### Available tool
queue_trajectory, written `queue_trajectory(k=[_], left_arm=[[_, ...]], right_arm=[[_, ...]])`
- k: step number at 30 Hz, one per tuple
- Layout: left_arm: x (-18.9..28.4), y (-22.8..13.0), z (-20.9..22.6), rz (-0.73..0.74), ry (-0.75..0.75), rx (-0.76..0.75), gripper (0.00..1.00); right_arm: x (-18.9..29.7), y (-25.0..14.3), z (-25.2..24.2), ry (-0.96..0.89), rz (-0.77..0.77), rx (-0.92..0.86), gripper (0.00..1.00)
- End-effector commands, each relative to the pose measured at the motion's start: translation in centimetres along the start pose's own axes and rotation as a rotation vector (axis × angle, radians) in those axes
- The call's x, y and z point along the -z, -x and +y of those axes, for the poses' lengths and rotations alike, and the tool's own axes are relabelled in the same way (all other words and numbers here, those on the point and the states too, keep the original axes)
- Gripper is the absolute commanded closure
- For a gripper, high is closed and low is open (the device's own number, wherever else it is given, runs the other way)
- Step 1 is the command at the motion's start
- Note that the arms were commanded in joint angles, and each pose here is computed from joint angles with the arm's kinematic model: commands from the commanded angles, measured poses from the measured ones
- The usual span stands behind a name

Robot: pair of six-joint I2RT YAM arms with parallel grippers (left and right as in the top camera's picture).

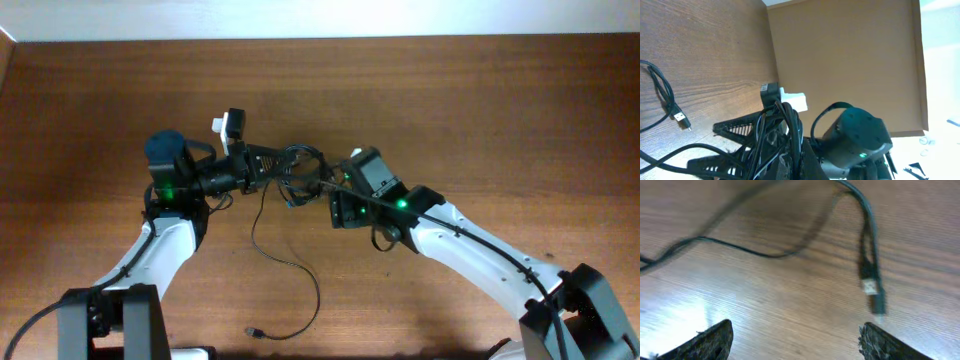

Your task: Untangle cables

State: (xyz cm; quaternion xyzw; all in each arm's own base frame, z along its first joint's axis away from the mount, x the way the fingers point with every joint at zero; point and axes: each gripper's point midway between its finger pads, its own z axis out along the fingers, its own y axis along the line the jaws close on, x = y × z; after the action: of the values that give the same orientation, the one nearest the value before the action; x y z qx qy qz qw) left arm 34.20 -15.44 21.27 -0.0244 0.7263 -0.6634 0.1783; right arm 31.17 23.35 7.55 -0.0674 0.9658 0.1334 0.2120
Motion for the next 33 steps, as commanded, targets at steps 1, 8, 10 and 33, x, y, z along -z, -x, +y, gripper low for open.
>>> queue_trajectory(k=[1, 8, 10, 33], left_arm=[[0.1, 0.6, -0.4, -0.018, 0.004, -0.08, 1.0], [1.5, -0.7, 8.5, -0.201, 0.31, 0.625, 1.0], [1.5, -0.7, 8.6, -0.201, 0.311, 0.625, 1.0], [6.0, -8.7, 19.3, -0.244, 1.338, 0.207, 1.0]], right_arm=[[2.2, 0.6, -2.5, -0.034, -0.006, -0.058, 0.18], [10.2, -1.7, 7.2, 0.573, 0.118, 0.029, 0.51], [9.1, -2.1, 7.2, 0.488, 0.085, 0.099, 0.96], [3.3, -8.8, 3.6, 0.261, 0.25, -0.088, 0.54]])
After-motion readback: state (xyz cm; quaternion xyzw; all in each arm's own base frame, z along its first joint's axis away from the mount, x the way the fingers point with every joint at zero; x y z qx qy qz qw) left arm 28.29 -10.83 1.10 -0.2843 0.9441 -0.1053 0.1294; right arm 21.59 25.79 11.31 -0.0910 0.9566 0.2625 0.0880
